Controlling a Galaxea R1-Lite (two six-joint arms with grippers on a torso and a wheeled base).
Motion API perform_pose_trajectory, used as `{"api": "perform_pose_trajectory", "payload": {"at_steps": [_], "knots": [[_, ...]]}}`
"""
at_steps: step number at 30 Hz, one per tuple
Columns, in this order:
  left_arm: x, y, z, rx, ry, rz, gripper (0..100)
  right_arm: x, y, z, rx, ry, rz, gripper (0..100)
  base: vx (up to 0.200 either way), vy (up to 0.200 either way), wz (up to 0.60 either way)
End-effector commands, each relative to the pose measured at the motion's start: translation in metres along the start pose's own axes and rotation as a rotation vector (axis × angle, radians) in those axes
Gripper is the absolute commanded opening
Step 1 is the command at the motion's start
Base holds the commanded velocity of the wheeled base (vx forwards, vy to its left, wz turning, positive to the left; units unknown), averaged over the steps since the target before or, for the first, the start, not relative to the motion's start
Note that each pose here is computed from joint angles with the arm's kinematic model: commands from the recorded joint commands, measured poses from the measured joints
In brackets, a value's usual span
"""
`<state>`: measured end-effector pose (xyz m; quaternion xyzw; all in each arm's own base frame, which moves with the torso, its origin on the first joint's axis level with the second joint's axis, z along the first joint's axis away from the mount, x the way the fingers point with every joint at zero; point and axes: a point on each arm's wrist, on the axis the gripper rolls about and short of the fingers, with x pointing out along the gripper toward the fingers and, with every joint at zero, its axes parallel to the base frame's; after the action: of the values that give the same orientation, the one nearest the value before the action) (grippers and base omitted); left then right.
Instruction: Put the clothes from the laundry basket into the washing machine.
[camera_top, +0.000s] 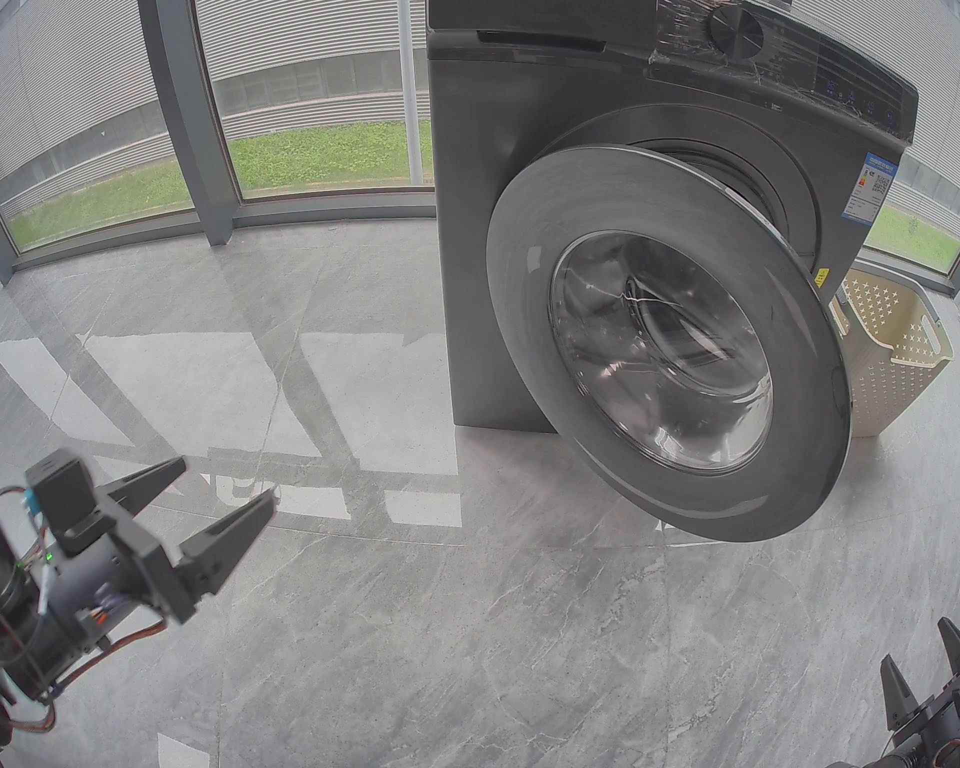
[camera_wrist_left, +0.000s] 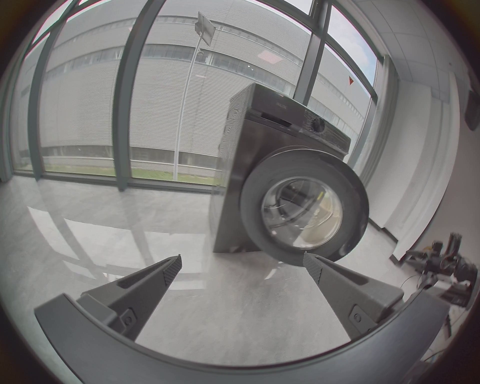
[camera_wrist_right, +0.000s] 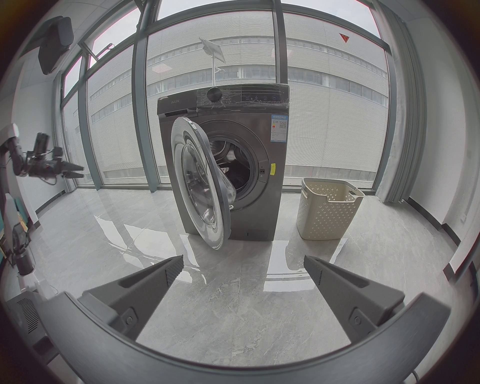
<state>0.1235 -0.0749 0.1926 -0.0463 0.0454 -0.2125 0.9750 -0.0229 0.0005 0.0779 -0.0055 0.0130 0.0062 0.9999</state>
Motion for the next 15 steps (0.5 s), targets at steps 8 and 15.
{"api": "perform_pose_trajectory", "payload": {"at_steps": [8, 15], "knots": [[-0.135, 0.029, -0.090, 0.098, -0.109, 0.380, 100, 0.000, 0.000, -0.002, 0.011, 0.000, 0.000, 100, 0.000, 0.000, 0.00], [-0.154, 0.020, -0.120, 0.112, -0.109, 0.375, 100, 0.000, 0.000, -0.002, 0.010, -0.011, 0.000, 100, 0.000, 0.000, 0.00]]}}
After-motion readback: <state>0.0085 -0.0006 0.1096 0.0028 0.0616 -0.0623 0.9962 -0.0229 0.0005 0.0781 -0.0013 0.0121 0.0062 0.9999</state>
